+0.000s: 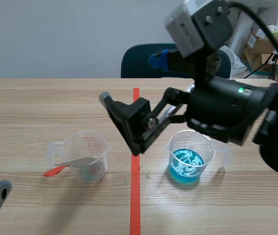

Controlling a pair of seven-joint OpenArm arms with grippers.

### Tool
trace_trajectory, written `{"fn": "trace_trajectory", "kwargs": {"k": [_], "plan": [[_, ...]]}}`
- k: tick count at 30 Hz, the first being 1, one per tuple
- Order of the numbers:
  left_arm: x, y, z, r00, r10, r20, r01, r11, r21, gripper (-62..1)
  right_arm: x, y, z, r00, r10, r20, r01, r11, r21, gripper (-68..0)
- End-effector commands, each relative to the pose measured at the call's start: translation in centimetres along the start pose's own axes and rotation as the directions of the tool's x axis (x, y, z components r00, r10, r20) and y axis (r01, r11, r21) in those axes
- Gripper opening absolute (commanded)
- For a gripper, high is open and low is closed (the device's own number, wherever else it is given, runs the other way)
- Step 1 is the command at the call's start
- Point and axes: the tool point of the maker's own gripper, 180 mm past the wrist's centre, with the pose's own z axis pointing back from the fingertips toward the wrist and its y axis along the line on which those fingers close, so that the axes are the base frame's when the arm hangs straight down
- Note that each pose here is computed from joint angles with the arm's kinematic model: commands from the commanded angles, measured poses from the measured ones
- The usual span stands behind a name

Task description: Do the redox reaction experiment

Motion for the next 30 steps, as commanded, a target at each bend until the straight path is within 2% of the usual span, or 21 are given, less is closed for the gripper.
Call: {"fn": "trace_trajectory", "kwargs": {"k": [1, 6, 11, 16, 24, 28, 30], "plan": [[1.0, 0.3, -0.5, 0.999, -0.023, 0.044, 0.023, 1.0, 0.0, 1.4, 0.5, 0.8, 0.9, 1.0, -0.013, 0.009, 0.012, 1.0, 0.001, 0.4], [2.3, 0.6, -1.8, 0.991, -0.091, 0.1, 0.094, 0.995, -0.028, 1.4, 1.9, 2.5, 4.0, 1.0, -0.014, -0.016, 0.014, 1.0, -0.022, 0.4], [4.1, 0.6, -3.2, 0.978, -0.111, 0.175, 0.126, 0.989, -0.078, 1.4, 2.6, 3.0, 5.5, 0.999, -0.022, -0.035, 0.021, 0.999, -0.047, 0.4], [5.6, 0.4, -4.5, 0.965, -0.123, 0.233, 0.154, 0.981, -0.12, 1.4, 2.1, 2.1, 5.9, 0.998, -0.007, -0.07, 0.002, 0.997, -0.078, 0.4], [5.7, -0.8, -6.7, 0.965, -0.145, 0.221, 0.185, 0.968, -0.171, 1.4, 1.6, 0.5, 6.6, 0.994, 0.019, -0.108, -0.033, 0.992, -0.125, 0.4], [6.0, -2.1, -7.6, 0.958, -0.157, 0.242, 0.208, 0.957, -0.2, 1.4, 1.5, 0.3, 6.7, 0.993, 0.024, -0.117, -0.039, 0.991, -0.129, 0.4], [6.1, -2.4, -8.0, 0.957, -0.156, 0.247, 0.206, 0.959, -0.195, 1.4, 1.3, 0.3, 6.7, 0.992, 0.023, -0.125, -0.039, 0.991, -0.129, 0.4]]}}
